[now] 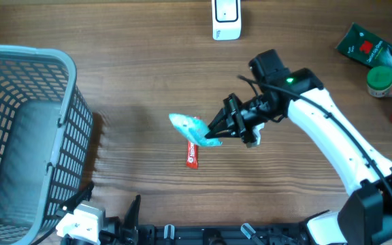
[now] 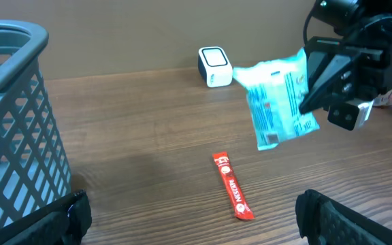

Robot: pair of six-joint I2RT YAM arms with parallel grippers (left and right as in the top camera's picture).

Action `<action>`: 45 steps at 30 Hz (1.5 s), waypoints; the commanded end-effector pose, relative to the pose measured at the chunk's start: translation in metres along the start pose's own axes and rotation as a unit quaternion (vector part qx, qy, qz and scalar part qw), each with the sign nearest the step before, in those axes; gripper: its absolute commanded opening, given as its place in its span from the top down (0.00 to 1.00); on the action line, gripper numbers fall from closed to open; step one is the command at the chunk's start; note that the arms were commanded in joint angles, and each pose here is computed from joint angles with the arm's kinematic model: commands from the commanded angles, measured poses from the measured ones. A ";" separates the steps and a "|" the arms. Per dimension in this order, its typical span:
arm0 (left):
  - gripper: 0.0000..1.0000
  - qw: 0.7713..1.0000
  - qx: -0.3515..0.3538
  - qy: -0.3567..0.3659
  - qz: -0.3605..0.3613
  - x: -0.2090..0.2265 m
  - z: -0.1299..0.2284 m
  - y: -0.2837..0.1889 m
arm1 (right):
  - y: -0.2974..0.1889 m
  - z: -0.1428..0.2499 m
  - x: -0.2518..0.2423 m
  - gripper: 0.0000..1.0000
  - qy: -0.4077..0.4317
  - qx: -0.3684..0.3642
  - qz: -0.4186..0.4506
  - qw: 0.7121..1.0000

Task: Scan the item barcode
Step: 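Reach right gripper to the light-blue tissue pack and grasp it, then lift the tissue pack and hold it at the white scanner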

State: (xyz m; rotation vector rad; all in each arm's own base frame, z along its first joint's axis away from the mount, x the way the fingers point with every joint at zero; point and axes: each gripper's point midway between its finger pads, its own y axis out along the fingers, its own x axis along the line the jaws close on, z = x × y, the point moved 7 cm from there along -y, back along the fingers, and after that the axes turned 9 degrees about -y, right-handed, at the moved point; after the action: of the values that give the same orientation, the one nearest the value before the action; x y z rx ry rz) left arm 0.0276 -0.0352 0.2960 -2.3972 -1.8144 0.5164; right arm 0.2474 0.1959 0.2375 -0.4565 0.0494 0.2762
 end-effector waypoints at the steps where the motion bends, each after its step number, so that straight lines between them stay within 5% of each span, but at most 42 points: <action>1: 0.00 1.000 -0.002 0.008 0.010 -0.002 0.001 -0.001 | -0.009 -0.013 0.009 0.95 0.110 0.060 0.016 0.992; 7: 0.00 1.000 -0.002 0.008 0.010 -0.002 0.001 -0.001 | -0.018 -0.051 -0.006 0.96 0.351 0.064 0.085 0.930; 15: 0.00 1.000 -0.002 0.008 0.010 -0.002 0.001 -0.001 | -0.017 -0.057 -0.003 0.96 0.336 0.067 0.085 0.936; 20: 0.00 1.000 -0.002 0.008 0.010 -0.002 0.001 -0.001 | -0.019 -0.052 0.005 0.96 -0.034 0.123 0.028 0.991; 25: 0.00 1.000 -0.002 0.008 0.010 -0.002 0.001 -0.001 | -0.015 -0.074 0.011 0.96 -0.332 0.048 0.032 0.941; 26: 0.00 1.000 -0.002 0.008 0.010 -0.002 0.001 -0.001 | -0.014 -0.090 0.030 0.96 -0.415 -0.017 0.029 0.909; 36: 0.00 1.000 -0.002 0.008 0.010 -0.002 0.001 -0.001 | -0.031 -0.092 0.130 0.95 -0.615 -0.209 -0.105 0.753; 45: 0.00 1.000 -0.002 0.008 0.010 -0.002 0.001 -0.001 | -0.050 -0.079 0.197 0.95 -0.588 -0.251 -0.273 0.719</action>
State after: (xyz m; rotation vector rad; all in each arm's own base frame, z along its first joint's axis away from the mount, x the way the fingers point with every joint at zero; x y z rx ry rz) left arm 0.0276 -0.0352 0.2961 -2.3975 -1.8146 0.5160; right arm 0.4317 0.1693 0.1823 -0.6956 -1.5713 0.0454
